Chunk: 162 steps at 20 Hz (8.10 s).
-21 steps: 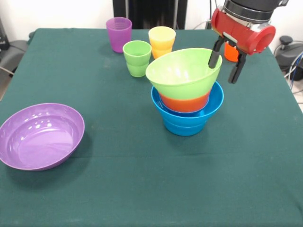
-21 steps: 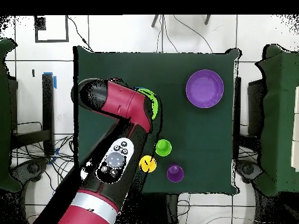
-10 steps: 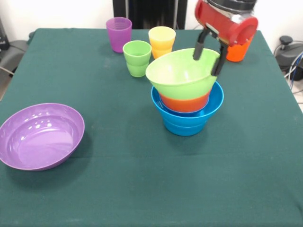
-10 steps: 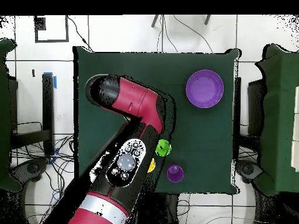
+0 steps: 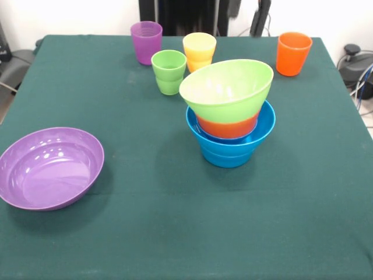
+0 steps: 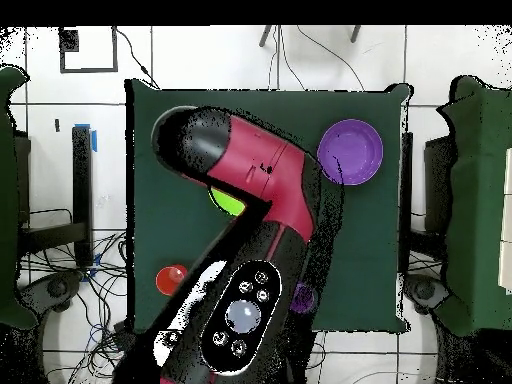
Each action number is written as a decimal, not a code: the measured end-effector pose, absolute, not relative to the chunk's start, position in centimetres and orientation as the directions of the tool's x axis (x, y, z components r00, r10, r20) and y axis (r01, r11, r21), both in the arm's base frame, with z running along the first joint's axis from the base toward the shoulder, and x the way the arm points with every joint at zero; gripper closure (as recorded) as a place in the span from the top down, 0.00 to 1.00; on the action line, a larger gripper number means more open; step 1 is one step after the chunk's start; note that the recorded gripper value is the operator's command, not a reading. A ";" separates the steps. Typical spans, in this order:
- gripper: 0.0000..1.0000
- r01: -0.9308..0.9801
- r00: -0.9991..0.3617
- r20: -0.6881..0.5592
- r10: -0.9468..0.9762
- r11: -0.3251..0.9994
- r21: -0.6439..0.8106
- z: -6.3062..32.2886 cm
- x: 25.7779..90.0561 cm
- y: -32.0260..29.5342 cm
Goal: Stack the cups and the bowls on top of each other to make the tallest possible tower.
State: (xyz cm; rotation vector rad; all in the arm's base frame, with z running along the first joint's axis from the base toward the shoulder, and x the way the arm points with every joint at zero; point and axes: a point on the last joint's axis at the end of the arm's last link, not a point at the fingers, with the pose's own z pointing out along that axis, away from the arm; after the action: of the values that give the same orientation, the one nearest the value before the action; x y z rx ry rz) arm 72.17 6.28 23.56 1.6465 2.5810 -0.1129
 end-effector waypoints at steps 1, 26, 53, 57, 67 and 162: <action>1.00 0.906 -0.422 -0.105 0.901 0.423 -0.008 24.7 72.4 6.4; 1.00 0.914 -0.350 -0.208 0.913 0.382 0.140 35.2 79.3 -14.6; 1.00 0.795 -0.577 -0.139 0.805 0.592 0.128 16.0 84.5 -14.8; 1.00 0.790 -0.587 -0.125 0.800 0.600 0.128 13.4 84.7 -14.7; 1.00 0.776 -0.601 -0.124 0.790 0.614 0.146 11.1 85.7 -14.8; 1.00 0.368 -0.922 -0.121 0.368 0.930 0.026 4.8 83.2 -15.3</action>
State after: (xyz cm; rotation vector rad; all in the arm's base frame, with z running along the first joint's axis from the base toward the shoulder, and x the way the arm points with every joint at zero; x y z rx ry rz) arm 83.23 -15.27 4.81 0.5671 2.9635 0.0043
